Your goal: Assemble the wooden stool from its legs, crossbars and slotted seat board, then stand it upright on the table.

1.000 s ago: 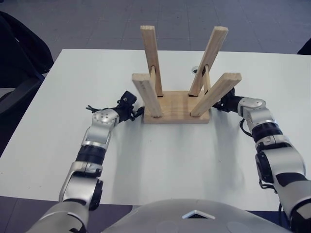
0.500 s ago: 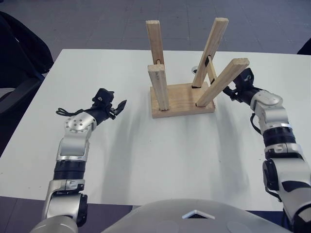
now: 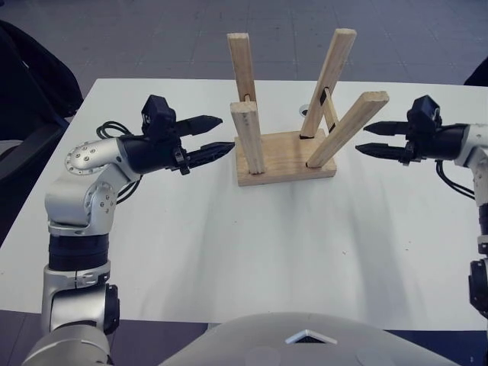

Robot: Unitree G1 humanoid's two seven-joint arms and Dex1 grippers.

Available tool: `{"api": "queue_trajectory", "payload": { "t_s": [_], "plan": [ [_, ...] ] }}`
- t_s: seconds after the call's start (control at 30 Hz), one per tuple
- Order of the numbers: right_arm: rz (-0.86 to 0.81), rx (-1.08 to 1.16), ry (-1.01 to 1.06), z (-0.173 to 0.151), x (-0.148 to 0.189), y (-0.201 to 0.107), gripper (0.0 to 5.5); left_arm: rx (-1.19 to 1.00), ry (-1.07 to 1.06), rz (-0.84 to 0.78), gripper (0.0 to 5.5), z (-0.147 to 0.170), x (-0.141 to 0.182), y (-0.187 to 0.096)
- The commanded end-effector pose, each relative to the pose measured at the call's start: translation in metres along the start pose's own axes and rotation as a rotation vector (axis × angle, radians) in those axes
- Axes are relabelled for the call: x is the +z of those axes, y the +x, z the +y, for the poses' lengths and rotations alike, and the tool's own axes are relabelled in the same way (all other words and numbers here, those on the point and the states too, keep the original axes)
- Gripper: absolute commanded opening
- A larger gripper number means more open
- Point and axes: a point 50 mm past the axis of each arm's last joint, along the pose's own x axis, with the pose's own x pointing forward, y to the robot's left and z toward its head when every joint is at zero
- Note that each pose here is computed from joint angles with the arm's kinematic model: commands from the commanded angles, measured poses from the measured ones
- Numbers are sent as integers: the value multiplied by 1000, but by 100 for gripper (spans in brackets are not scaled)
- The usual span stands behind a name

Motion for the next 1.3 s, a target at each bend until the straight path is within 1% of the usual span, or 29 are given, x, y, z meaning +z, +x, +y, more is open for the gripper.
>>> {"api": "queue_trajectory", "payload": {
  "t_s": [0.03,0.2,0.37,0.4,0.43,0.5,0.53,0.57,0.6,0.63,0.67,0.7,0.77,0.8,0.83,0.9,0.93,1.03,1.1,1.2,1.3],
  "plan": [
    [-16,32,-21,-4,11,5,267,-50,8,3,301,4,5,11],
    [-30,64,-43,-8,19,9,267,-84,11,-12,301,12,12,22],
    [-65,92,-59,-12,29,12,267,-109,-1,-2,301,22,11,25],
    [-71,107,-62,-11,30,12,248,-118,-6,2,301,23,11,26],
    [-74,116,-65,-11,31,12,243,-128,-10,7,301,24,10,26],
    [-80,132,-65,-12,33,11,203,-151,-17,17,301,24,9,25],
    [-84,141,-66,-12,33,10,191,-164,-22,17,301,24,9,25],
    [-85,150,-67,-11,33,10,166,-175,-26,15,301,24,9,25],
    [-84,160,-70,-11,34,10,155,-189,-32,10,301,24,9,25],
    [-84,172,-72,-11,34,9,141,-211,-35,10,282,22,10,26],
    [-81,184,-75,-10,33,9,137,-230,-42,8,274,21,10,27],
    [-79,204,-77,-9,33,9,130,-248,-46,8,250,20,10,28],
    [-73,234,-83,-7,33,10,129,-287,-58,7,215,18,12,29],
    [-68,244,-83,-7,32,9,129,-307,-61,9,207,18,14,29],
    [-65,253,-80,-6,31,9,129,-319,-63,8,181,18,15,30],
    [-61,278,-72,-5,30,9,129,-345,-71,17,152,18,17,30],
    [-64,292,-71,-4,31,8,129,-362,-78,29,134,17,16,29],
    [-95,362,-70,7,41,2,124,-416,-106,85,132,12,13,18],
    [-115,405,-66,16,49,-3,117,-433,-125,93,130,6,12,11],
    [-139,485,-39,42,59,-17,109,-467,-171,74,123,-19,16,-10],
    [-130,582,27,71,66,-35,105,-499,-226,55,122,-47,28,-33]
  ]
}}
